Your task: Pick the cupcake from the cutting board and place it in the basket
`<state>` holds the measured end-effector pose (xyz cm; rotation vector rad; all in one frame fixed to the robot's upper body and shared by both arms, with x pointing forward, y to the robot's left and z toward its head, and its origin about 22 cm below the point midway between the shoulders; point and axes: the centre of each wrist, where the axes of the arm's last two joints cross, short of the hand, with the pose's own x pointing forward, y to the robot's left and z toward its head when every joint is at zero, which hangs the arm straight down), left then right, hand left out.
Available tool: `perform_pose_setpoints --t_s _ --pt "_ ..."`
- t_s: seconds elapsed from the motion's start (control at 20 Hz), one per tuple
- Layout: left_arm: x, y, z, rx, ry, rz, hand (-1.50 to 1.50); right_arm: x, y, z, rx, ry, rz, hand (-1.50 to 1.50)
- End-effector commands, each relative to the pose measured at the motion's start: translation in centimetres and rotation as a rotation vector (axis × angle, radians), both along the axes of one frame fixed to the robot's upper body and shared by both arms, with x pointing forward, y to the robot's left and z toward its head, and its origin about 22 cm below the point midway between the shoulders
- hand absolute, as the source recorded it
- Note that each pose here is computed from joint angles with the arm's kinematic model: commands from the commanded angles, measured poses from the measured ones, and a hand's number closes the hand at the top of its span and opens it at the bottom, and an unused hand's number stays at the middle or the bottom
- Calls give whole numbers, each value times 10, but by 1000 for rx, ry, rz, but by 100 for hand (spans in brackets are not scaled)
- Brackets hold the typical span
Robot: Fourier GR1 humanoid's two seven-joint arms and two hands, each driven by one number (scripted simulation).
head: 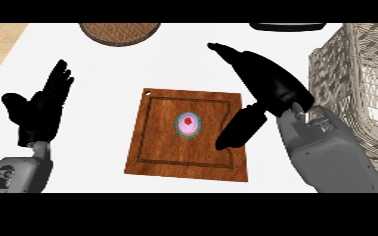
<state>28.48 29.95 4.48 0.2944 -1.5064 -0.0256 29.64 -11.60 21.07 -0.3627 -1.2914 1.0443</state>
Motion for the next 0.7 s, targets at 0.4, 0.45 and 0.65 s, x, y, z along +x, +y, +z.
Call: perform_pose_setpoints --t_s 0.4,0.45,0.65 --pt "-3 5 -2 7 -12 -1 0 -11 5 -82 27 10 -21 -150" --pt "-18 -5 -14 14 -9 -19 0 -10 13 -68 47 31 -30 -150" --pt "10 5 18 -1 -17 -2 0 -17 -5 -113 49 -47 -27 -150"
